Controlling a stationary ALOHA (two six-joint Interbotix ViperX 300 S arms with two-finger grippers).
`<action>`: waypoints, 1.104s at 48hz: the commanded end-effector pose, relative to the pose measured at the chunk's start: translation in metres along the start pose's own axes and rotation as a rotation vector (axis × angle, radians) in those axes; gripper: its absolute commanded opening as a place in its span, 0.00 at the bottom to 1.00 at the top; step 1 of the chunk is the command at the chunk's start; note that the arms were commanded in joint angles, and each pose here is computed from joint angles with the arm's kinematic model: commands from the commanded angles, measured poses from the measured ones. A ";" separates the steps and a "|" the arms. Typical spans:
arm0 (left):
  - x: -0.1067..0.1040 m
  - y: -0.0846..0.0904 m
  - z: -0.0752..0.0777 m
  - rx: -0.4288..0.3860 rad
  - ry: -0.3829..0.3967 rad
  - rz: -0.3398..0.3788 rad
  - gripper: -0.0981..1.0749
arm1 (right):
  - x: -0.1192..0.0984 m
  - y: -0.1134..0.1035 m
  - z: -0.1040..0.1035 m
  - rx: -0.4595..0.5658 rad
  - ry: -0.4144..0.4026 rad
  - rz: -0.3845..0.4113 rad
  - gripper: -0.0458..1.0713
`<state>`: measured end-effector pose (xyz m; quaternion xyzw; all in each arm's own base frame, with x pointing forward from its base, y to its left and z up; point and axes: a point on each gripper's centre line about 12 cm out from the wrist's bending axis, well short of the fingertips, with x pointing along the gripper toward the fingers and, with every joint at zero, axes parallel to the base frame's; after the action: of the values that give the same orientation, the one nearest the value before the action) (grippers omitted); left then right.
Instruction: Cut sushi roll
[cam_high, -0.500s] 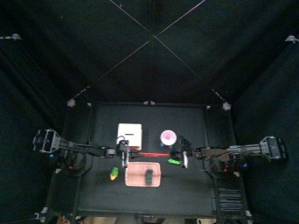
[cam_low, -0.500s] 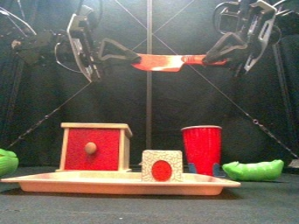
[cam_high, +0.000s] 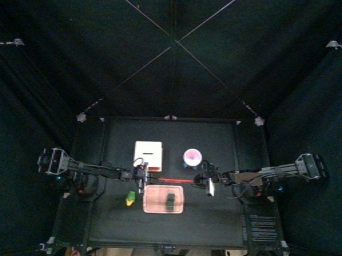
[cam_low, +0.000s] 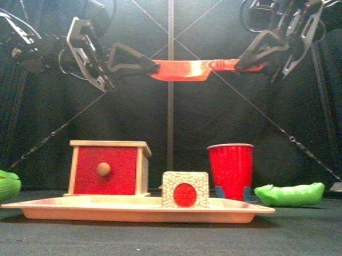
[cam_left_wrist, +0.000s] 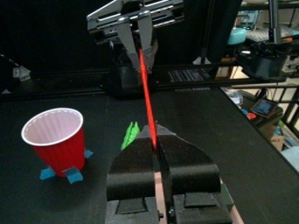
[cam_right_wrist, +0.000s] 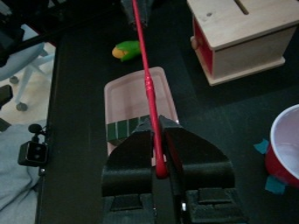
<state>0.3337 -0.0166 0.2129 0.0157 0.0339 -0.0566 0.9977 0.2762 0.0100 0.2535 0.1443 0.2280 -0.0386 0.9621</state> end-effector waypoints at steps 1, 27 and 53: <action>-0.006 -0.005 -0.008 0.009 0.032 -0.017 0.27 | 0.003 0.000 -0.002 0.014 0.024 -0.015 0.35; -0.006 -0.009 -0.021 0.006 0.134 -0.022 0.27 | 0.017 0.004 -0.020 0.022 0.141 -0.055 0.35; -0.001 -0.028 -0.052 0.003 0.264 -0.075 0.27 | 0.042 0.010 -0.059 0.017 0.298 -0.070 0.35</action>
<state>0.3300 -0.0344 0.1693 0.0194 0.1483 -0.0785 0.9856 0.2965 0.0382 0.1942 0.1439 0.3549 -0.0399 0.9229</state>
